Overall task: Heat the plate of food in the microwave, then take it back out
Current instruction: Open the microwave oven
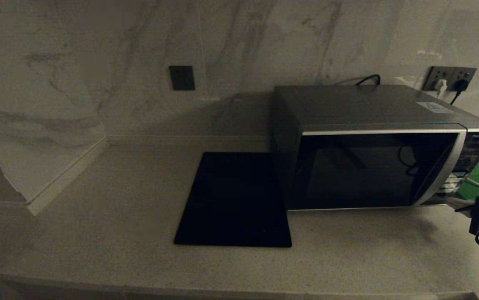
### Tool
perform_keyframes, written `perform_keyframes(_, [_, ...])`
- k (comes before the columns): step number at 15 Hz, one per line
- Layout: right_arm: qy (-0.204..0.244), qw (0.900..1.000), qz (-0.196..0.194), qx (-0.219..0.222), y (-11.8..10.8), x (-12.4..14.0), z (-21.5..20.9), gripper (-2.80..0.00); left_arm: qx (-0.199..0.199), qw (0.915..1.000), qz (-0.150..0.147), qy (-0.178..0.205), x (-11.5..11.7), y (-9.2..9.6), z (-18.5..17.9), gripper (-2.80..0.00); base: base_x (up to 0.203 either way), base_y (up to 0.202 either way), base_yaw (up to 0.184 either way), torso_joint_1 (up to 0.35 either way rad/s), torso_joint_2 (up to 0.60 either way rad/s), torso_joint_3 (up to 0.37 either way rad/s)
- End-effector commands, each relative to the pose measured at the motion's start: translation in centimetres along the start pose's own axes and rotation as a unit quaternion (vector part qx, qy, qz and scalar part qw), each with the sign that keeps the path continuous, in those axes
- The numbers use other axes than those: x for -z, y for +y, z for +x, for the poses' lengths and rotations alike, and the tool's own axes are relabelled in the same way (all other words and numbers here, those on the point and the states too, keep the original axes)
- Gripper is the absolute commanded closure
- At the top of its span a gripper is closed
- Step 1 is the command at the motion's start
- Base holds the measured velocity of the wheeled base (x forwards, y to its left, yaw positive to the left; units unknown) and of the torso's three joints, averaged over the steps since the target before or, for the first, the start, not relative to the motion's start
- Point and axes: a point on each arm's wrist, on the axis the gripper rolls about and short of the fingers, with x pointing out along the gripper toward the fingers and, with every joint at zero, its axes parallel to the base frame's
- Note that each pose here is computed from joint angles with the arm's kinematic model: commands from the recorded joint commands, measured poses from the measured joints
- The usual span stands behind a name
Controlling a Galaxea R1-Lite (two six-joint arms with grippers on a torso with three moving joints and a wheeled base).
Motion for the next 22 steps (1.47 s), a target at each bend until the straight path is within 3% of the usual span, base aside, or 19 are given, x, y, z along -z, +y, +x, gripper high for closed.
perform_keyframes(1, [0.003, 1.0, -0.001, -0.004, 0.2, 0.0, 0.1, 0.0, -0.001, 1.0, 0.0, 0.0, 0.0, 0.0, 0.0, 0.0, 0.0, 0.0, 0.0, 0.0, 0.0, 0.0])
perform_keyframes(16, [0.012, 1.0, 0.002, 0.003, -0.8, 0.4, 1.8, 0.0, -0.001, 1.0, 0.0, 0.0, 0.0, 0.0, 0.0, 0.0, 0.0, 0.0, 0.0, 0.0, 0.0, 0.0])
perform_keyframes(19, [-0.006, 1.0, 0.01, 0.008, -0.2, 0.5, -0.7, 0.0, -0.001, 1.0, 0.0, 0.0, 0.0, 0.0, 0.0, 0.0, 0.0, 0.0, 0.0, 0.0, 0.0, 0.0])
perform_keyframes(22, [-0.052, 0.999, -0.015, 0.002, 2.4, 0.6, -6.1, 0.0, -0.001, 1.0, 0.0, 0.0, 0.0, 0.0, 0.0, 0.0, 0.0, 0.0, 0.0, 0.0, 0.0, 0.0])
